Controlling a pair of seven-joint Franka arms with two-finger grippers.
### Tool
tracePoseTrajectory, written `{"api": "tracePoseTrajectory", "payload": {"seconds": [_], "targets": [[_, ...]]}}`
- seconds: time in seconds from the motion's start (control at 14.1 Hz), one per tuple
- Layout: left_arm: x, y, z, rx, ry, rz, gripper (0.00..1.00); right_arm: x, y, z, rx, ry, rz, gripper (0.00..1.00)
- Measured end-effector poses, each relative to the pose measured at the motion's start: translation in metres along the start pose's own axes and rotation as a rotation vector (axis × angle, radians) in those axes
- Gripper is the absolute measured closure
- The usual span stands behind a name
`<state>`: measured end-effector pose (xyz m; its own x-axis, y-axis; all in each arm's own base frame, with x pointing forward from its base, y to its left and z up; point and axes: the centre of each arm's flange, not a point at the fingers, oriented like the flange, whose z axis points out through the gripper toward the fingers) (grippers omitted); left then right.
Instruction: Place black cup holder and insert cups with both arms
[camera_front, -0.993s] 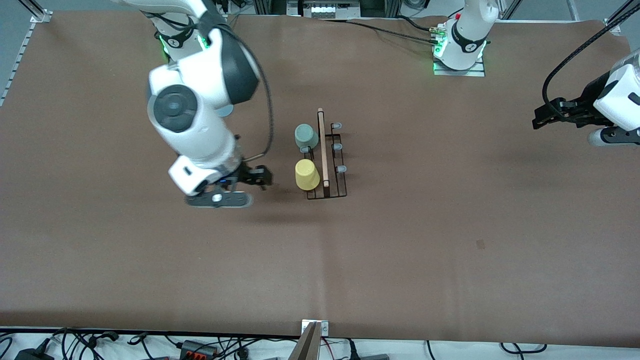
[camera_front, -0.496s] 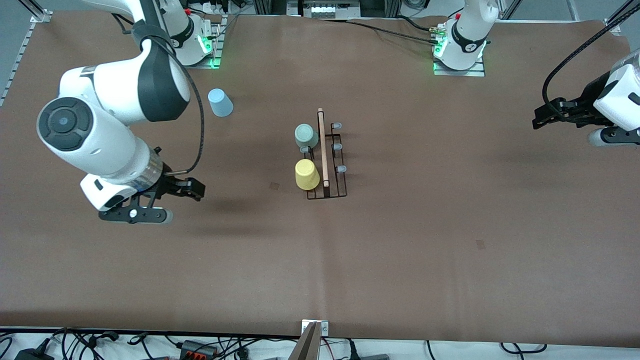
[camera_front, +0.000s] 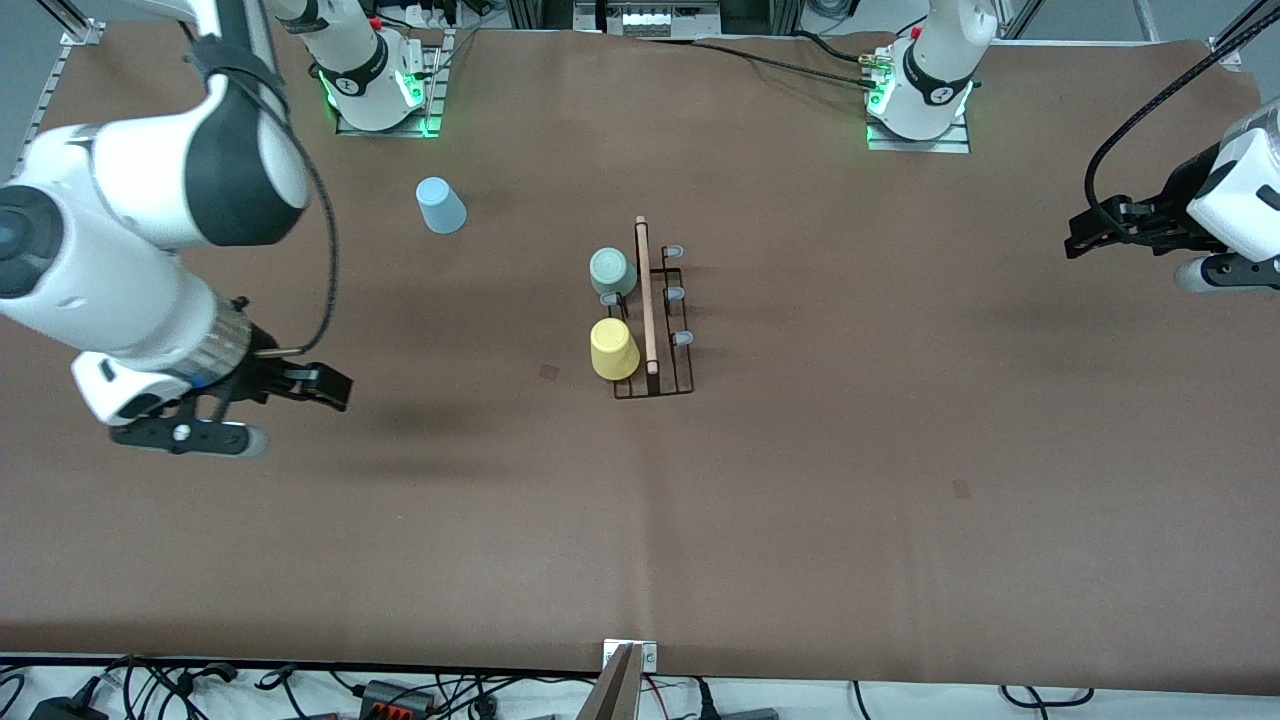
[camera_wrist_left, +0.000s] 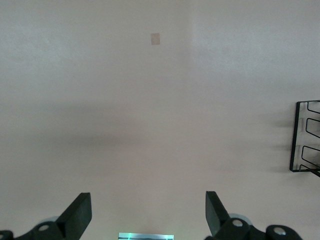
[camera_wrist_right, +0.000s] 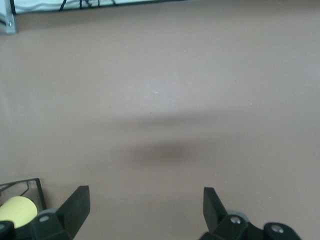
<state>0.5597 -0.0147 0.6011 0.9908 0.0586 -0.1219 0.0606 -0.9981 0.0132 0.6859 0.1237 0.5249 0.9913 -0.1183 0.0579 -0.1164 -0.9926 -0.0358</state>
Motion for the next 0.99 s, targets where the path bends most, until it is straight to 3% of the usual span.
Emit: {"api": "tracePoseTrajectory", "payload": {"seconds": [0.21, 0.43, 0.64, 0.85, 0.99], "targets": [[0.000, 0.000, 0.000, 0.000, 0.000, 0.000, 0.00, 0.004, 0.072, -0.035, 0.006, 0.025, 0.048, 0.00], [0.000, 0.000, 0.000, 0.000, 0.000, 0.000, 0.00, 0.002, 0.132, -0.056, -0.002, 0.030, 0.012, 0.00], [0.000, 0.000, 0.000, 0.000, 0.000, 0.000, 0.00, -0.005, 0.153, -0.062, -0.004, -0.002, -0.073, 0.00], [0.000, 0.000, 0.000, 0.000, 0.000, 0.000, 0.00, -0.024, 0.149, -0.066, -0.008, -0.064, -0.089, 0.00], [0.000, 0.000, 0.000, 0.000, 0.000, 0.000, 0.00, -0.040, 0.150, -0.062, -0.009, -0.075, -0.089, 0.00]]}}
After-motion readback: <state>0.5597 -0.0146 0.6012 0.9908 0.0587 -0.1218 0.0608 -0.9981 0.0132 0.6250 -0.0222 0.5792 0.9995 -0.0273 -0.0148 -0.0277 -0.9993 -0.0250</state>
